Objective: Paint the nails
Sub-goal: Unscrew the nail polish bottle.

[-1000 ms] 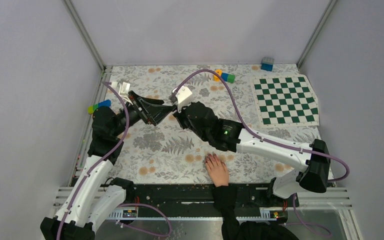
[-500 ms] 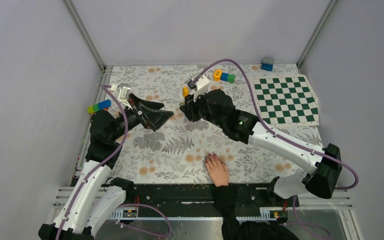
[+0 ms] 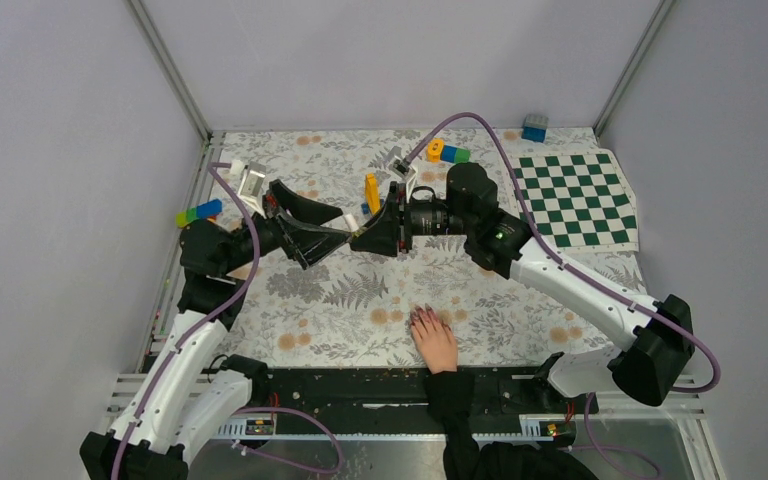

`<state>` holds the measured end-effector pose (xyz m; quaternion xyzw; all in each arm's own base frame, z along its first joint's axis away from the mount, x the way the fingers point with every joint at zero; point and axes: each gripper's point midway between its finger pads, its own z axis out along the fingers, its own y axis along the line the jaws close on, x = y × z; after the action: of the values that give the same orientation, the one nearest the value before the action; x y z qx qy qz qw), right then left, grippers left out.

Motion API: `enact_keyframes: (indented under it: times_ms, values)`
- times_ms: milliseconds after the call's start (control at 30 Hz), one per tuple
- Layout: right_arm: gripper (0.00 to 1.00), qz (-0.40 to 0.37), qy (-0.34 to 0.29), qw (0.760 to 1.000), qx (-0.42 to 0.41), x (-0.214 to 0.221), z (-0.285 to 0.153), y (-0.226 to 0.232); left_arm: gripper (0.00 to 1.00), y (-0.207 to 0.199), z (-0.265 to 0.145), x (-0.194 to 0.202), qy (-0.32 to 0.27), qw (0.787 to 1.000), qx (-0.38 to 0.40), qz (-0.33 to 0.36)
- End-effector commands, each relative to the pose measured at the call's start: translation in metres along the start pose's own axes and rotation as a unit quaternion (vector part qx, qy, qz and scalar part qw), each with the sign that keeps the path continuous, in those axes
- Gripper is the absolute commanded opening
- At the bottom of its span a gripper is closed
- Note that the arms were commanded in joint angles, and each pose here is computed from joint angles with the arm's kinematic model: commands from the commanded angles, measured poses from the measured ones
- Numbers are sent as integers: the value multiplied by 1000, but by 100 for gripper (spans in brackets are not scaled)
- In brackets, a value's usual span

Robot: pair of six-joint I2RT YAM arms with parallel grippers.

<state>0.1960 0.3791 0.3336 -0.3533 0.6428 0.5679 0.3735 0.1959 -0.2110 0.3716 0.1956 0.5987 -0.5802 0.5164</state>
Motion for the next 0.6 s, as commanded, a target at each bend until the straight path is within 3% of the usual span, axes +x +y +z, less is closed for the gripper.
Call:
enact_keyframes:
  times_ms: [0,233,400,567]
  values:
    - [0,-19,-9,993,-118,-17,-10,49,99,-17,0,-6,0,999,41,24]
    - [0,-13,-2,989,-149,-16,-8,55,97,-42,-3,-5,9,993,115,19]
    - [0,-9,7,989,-149,-13,-6,53,72,-54,-5,-4,9,989,144,24]
    - [0,-4,13,989,-150,-10,-3,50,65,-54,-4,-2,15,989,147,19]
